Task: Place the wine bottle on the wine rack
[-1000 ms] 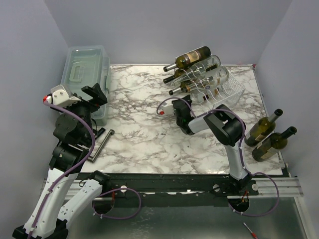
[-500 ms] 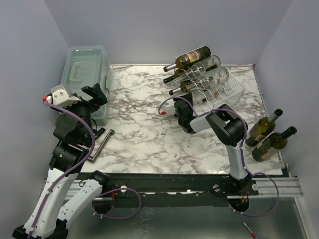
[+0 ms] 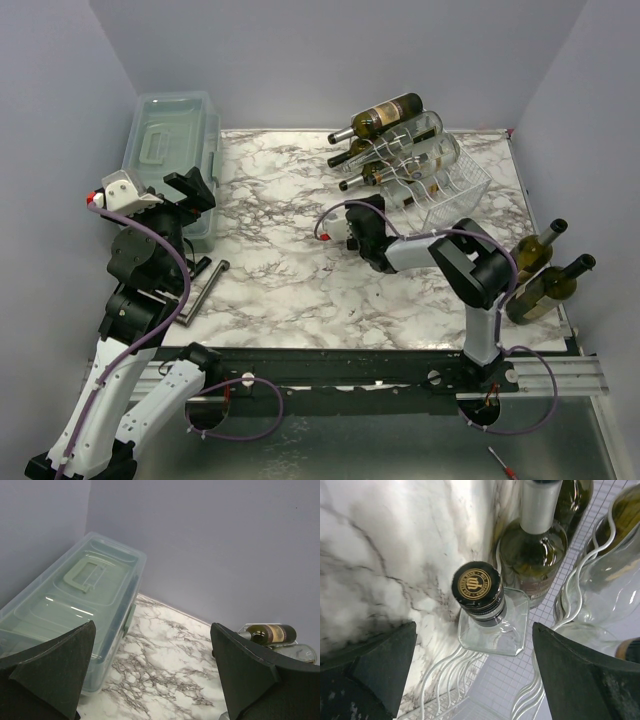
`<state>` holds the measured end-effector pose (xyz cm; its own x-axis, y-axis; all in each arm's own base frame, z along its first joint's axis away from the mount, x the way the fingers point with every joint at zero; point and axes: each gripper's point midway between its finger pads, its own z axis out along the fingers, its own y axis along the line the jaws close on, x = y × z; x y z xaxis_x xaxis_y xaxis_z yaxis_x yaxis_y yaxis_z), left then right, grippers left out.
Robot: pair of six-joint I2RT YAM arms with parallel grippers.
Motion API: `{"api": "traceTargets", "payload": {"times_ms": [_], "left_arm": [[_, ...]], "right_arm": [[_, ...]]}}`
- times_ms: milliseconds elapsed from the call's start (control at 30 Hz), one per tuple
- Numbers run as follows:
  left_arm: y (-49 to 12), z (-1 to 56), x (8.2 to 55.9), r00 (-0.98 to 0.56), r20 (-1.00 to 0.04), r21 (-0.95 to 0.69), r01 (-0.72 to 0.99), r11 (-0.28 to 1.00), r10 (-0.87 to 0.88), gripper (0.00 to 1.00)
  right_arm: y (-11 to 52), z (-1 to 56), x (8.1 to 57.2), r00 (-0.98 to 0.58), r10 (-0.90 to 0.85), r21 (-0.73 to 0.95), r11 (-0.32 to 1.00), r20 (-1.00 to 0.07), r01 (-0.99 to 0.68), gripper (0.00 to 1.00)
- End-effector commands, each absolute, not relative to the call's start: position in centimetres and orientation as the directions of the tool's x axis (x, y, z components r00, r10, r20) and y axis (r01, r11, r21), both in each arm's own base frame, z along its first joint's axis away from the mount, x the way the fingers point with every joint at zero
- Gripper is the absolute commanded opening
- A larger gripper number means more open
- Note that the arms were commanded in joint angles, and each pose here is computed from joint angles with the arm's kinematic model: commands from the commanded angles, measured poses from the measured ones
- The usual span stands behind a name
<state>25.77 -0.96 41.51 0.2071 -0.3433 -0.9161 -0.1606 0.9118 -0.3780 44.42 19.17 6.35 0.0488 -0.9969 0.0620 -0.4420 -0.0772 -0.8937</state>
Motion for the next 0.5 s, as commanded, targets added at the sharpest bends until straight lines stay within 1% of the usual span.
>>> {"api": "traceTargets", "payload": {"times_ms": [0, 133, 233, 300, 367, 467], "left_arm": [[-1.1, 41.8, 25.5, 0.216, -0.911, -0.386, -0.145, 0.911, -0.352, 0.99], [-0.9, 41.7, 25.5, 0.217, -0.912, -0.384, -0.154, 0.91, -0.348, 0.99], [-1.0, 41.6, 25.6, 0.211, -0.914, -0.381, -0.154, 0.912, -0.346, 0.99], [-1.2, 41.5, 25.8, 0.205, -0.915, -0.379, -0.148, 0.913, -0.347, 0.99], [-1.4, 41.3, 26.0, 0.199, -0.917, -0.377, -0.147, 0.915, -0.346, 0.99], [-1.4, 41.1, 26.2, 0.191, -0.921, -0.369, -0.155, 0.916, -0.339, 0.99]], "right_arm": [[21.2, 5.8, 41.7, 0.102, -0.995, -0.859, -0.071, 0.023, -0.507, 1.0], [22.1, 5.9, 39.9, 0.095, -0.995, -0.844, -0.04, -0.014, -0.536, 1.0], [22.7, 6.8, 38.9, 0.078, -0.996, -0.85, 0.003, -0.051, -0.527, 1.0], [23.2, 7.8, 38.2, 0.067, -0.992, -0.847, 0.06, -0.111, -0.528, 1.0], [24.0, 9.2, 37.4, 0.05, -0.978, -0.827, 0.142, -0.201, -0.544, 1.0], [25.1, 12.2, 36.5, 0.016, -0.919, -0.764, 0.318, -0.394, -0.562, 1.0]]}}
